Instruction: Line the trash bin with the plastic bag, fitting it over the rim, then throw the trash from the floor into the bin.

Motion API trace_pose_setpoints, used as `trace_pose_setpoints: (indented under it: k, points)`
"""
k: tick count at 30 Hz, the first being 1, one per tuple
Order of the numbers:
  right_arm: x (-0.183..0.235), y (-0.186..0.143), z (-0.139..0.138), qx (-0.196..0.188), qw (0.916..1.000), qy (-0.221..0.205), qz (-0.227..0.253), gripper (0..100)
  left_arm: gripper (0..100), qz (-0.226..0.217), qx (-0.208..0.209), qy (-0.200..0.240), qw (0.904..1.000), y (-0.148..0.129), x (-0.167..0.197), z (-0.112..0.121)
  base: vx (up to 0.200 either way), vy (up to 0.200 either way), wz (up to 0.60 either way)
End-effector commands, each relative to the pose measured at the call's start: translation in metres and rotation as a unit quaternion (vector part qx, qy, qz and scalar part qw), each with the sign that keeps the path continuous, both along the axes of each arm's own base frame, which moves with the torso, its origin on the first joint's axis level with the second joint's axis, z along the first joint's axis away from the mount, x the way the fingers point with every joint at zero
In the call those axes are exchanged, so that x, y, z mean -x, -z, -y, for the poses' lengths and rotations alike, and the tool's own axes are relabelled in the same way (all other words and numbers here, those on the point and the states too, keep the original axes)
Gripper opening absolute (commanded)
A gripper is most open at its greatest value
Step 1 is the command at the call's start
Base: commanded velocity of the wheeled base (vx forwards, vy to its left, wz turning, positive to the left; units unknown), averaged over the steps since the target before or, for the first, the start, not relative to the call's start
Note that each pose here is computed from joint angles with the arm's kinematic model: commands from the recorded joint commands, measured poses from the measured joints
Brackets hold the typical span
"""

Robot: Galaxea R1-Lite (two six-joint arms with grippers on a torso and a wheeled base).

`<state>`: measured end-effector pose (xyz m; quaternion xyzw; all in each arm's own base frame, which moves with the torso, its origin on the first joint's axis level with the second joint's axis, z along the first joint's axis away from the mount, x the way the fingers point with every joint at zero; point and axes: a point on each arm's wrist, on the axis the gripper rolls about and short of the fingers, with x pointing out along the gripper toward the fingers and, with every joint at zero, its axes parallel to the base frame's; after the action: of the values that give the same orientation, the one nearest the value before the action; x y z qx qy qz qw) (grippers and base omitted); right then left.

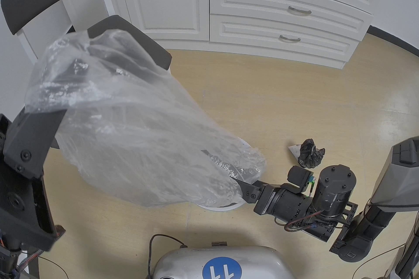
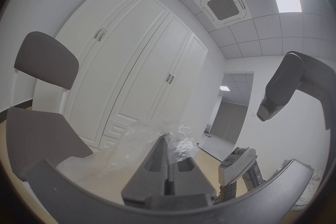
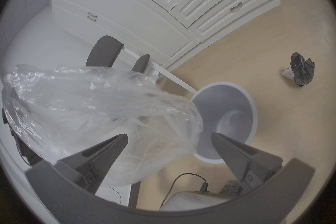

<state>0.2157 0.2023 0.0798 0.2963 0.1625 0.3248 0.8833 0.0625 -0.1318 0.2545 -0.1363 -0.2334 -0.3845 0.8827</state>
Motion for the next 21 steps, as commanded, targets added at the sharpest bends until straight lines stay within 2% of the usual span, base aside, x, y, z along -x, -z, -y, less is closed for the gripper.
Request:
trace_pose_setpoints:
  k: [1, 8, 15, 21]
  points:
    - [0.004, -0.008, -0.001, -0.016, 0.9998, -0.006, 0.011, 100, 0, -0.001, -0.001, 0.005, 1.0, 0.0, 0.001, 0.001, 0.0, 0.0, 0.0]
    - [0.003, -0.003, -0.003, -0.011, 0.9999, -0.006, 0.006, 100, 0, 0.001, 0.005, 0.007, 1.0, -0.003, 0.002, 0.002, 0.0, 0.0, 0.0]
    - [0.002, -0.003, -0.004, -0.011, 0.9999, -0.005, 0.005, 100, 0, 0.012, 0.043, 0.024, 0.9987, -0.01, 0.004, 0.006, 0.0, 0.0, 0.0]
    - [0.002, -0.002, -0.004, -0.011, 0.9999, -0.005, 0.005, 100, 0, 0.011, 0.042, 0.025, 0.9987, -0.009, 0.005, 0.006, 0.0, 0.0, 0.0]
